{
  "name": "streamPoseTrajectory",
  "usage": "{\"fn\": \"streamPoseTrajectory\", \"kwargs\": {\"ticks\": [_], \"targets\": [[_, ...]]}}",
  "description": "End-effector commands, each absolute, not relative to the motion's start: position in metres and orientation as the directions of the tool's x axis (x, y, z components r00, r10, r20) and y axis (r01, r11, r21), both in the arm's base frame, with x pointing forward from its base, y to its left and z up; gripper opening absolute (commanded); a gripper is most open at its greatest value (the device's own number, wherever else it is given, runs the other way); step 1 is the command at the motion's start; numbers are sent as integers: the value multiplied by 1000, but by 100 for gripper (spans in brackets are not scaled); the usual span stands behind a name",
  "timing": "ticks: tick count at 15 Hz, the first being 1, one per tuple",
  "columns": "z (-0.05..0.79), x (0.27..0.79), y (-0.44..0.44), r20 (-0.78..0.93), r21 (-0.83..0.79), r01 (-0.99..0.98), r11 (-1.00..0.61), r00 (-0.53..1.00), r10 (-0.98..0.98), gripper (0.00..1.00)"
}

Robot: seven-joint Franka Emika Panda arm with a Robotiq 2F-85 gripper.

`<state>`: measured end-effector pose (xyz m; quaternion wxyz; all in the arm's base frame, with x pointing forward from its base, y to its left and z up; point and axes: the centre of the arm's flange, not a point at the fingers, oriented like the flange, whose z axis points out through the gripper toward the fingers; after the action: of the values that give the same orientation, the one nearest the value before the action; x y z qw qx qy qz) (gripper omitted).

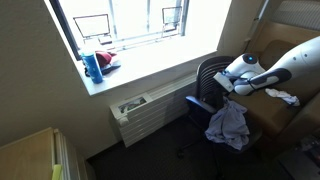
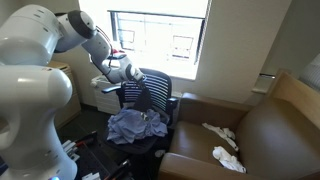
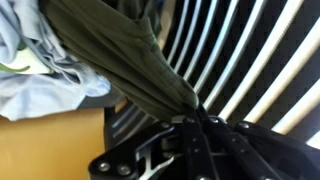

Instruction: Move the green t-shirt from the chair to the sofa

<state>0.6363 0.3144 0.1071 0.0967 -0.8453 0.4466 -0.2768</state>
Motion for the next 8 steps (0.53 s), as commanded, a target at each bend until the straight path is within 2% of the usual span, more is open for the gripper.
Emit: {"fn": "streamPoseTrajectory", "kwargs": {"ticks": [1,5,8], "targets": [[204,613,307,508,-500,-647,-576,319,-800,1],[308,592,292,448,-666,-633,-393,81,-890,1],[349,547,265,441,-716,-626,-309,-62,-895,1]]}}
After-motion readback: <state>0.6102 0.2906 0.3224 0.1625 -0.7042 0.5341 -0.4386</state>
